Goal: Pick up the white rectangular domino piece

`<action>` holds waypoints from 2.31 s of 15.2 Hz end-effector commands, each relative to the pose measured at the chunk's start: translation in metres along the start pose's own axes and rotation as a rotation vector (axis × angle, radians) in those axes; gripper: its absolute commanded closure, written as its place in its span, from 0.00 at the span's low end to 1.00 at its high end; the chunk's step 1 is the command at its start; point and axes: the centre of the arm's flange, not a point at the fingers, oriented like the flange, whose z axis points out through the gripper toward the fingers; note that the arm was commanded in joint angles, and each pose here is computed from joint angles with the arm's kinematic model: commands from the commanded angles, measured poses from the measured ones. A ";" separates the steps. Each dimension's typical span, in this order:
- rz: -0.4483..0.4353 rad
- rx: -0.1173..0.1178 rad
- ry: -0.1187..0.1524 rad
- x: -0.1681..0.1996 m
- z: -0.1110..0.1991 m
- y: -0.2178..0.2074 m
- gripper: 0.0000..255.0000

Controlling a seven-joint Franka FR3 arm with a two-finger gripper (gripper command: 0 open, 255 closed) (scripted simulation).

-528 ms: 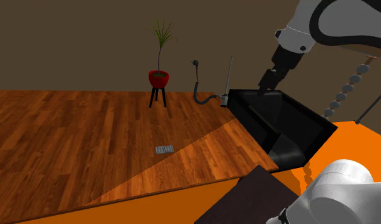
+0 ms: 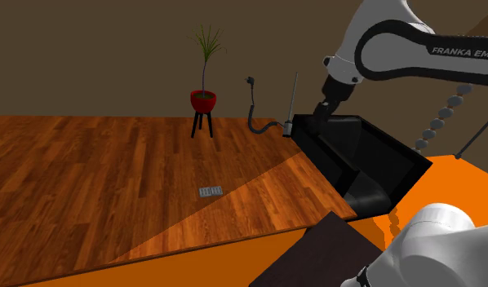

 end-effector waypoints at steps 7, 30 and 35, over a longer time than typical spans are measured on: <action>-0.178 0.019 -0.008 0.066 0.086 -0.006 0.00; -0.686 0.076 -0.035 0.228 0.331 -0.088 0.00; -0.797 0.089 -0.041 0.256 0.384 -0.118 0.00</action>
